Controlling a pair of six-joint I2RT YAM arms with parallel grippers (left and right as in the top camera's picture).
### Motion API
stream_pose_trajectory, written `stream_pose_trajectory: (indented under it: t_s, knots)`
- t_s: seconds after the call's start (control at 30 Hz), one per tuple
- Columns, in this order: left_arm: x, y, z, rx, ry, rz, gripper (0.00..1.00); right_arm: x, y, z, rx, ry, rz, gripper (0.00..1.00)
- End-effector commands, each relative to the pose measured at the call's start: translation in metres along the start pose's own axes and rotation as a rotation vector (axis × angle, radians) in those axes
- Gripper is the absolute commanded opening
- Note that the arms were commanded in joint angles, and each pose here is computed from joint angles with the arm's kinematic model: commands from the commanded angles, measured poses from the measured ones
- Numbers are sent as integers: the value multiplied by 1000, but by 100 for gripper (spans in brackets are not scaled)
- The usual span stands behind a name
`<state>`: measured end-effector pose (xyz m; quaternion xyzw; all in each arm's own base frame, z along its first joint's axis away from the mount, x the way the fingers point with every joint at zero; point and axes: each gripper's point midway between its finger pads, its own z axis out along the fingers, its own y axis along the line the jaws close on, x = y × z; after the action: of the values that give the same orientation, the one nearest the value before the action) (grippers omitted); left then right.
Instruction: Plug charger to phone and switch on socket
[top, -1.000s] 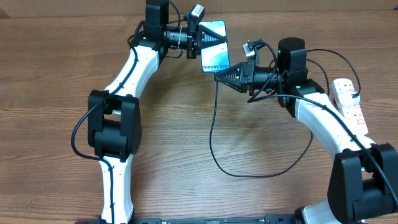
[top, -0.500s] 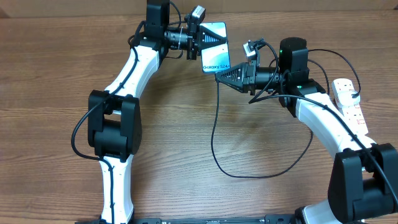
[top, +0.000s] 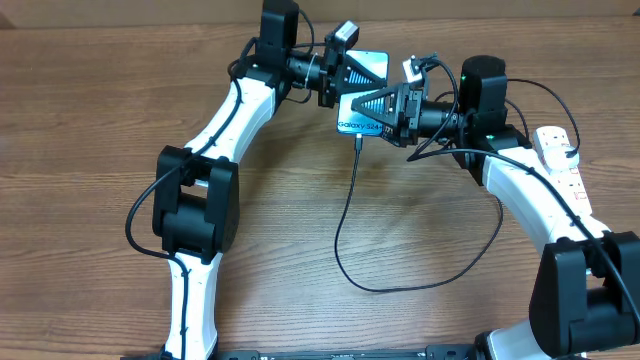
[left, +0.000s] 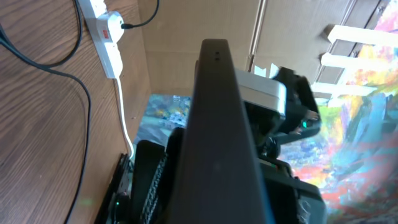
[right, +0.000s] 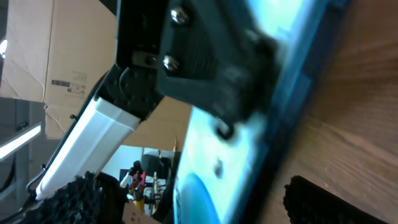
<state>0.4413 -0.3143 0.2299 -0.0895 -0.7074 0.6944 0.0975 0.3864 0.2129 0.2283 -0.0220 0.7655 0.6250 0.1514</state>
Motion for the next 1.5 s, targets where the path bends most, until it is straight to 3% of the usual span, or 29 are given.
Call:
stream_pose_trajectory:
  t_s: [0.0, 0.37, 0.57, 0.77, 0.97, 1.23, 1.47]
  knots:
    - [5, -18, -15, 22, 12, 64, 4, -3, 10, -12, -35, 13, -55, 93]
    - [4, -17, -15, 18, 4, 67, 4, 34, 11, -17, -114, 154, -21, 85]
    - [2, -16, -14, 14, -3, 66, 4, 45, 13, -8, -119, 189, -23, 65]
    - [2, -16, -14, 14, -2, 66, 4, 49, 11, 2, -90, 194, -31, 64]
    - [3, -16, -14, 14, -2, 66, 4, 45, 10, 4, -80, 181, -46, 41]
    - [2, -16, -14, 14, -2, 66, 4, 44, 12, 5, -83, 179, -44, 42]
    - [3, -16, -14, 14, -1, 66, 4, 41, 6, 10, -37, 157, -25, 31]
